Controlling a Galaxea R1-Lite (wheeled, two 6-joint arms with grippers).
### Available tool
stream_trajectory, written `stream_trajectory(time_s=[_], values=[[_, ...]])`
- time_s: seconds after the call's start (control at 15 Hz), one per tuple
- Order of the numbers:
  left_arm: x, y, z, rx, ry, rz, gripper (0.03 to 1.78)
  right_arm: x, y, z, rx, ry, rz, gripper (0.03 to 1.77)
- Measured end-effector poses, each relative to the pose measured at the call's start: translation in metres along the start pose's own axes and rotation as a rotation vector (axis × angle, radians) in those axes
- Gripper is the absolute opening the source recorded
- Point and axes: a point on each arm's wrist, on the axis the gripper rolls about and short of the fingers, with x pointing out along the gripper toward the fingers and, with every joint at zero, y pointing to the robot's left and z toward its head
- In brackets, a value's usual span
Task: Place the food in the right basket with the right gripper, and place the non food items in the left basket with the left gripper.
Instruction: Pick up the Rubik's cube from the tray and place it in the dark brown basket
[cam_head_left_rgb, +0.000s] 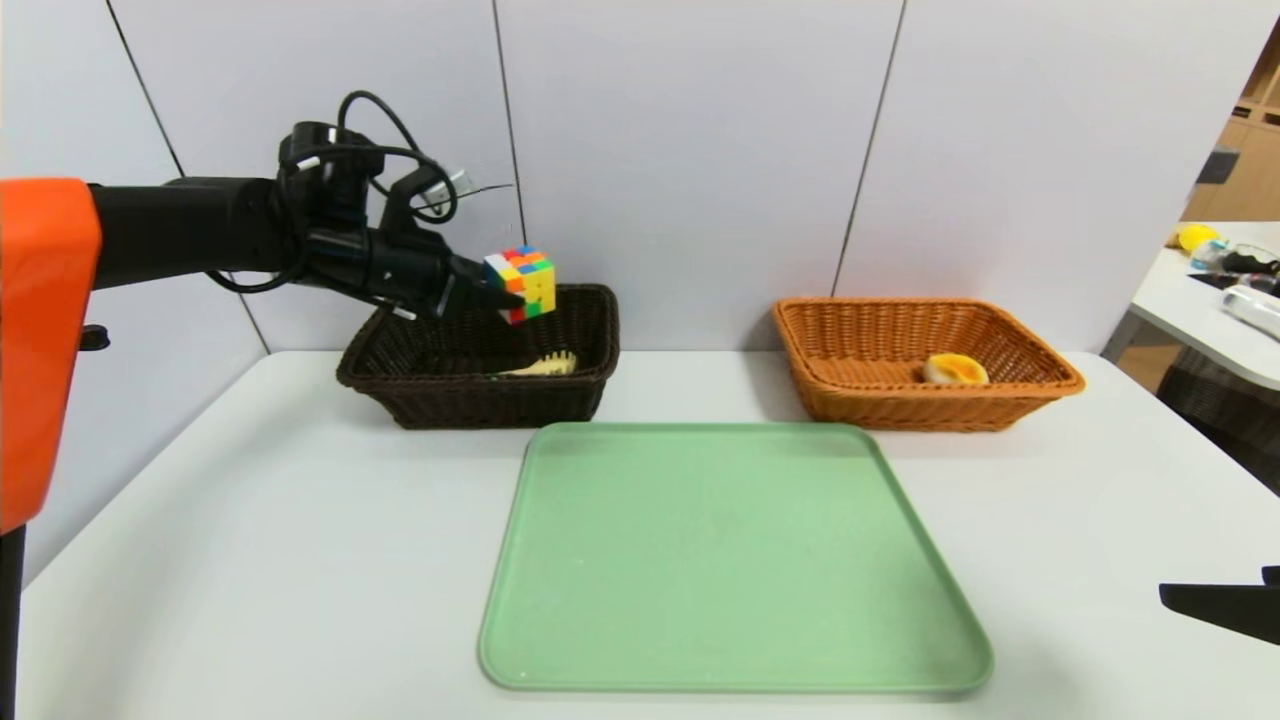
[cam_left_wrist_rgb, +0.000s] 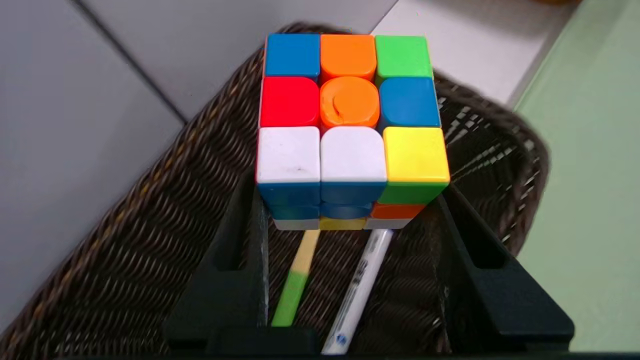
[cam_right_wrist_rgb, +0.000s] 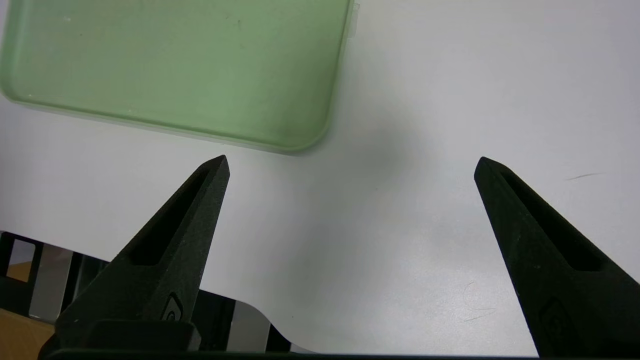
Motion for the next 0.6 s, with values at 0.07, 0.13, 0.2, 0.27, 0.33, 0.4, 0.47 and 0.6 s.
stream_trajectory(time_s=[0.07, 0.13, 0.2, 0.27, 0.33, 0.4, 0.47, 0.6], values=[[-0.003, 0.007, -0.008, -0.016, 0.012, 0.014, 0.9, 0.001, 0.0, 0.0, 0.001, 0.003, 0.0, 1.7], [-0.003, 0.012, -0.014, -0.03, 0.023, 0.023, 0.9, 0.002, 0.0, 0.0, 0.001, 0.003, 0.0, 1.7], [-0.002, 0.015, -0.019, -0.04, 0.031, 0.026, 0.9, 0.002, 0.0, 0.001, 0.0, 0.001, 0.0, 1.7], [0.001, 0.017, -0.024, -0.048, 0.04, 0.026, 0.9, 0.003, -0.001, 0.001, 0.001, 0.003, 0.0, 1.7], [0.003, 0.019, -0.028, -0.055, 0.047, 0.024, 0.9, 0.003, -0.001, 0.001, 0.001, 0.004, -0.001, 1.7], [0.006, 0.02, -0.032, -0.062, 0.054, 0.021, 0.9, 0.003, -0.001, 0.0, 0.001, 0.007, -0.001, 1.7], [0.009, 0.021, -0.036, -0.069, 0.06, 0.018, 0.9, 0.004, -0.001, 0.001, 0.002, 0.008, -0.001, 1.7], [0.013, 0.022, -0.041, -0.078, 0.069, 0.013, 1.0, 0.004, -0.001, 0.001, 0.003, 0.011, -0.002, 1.7]])
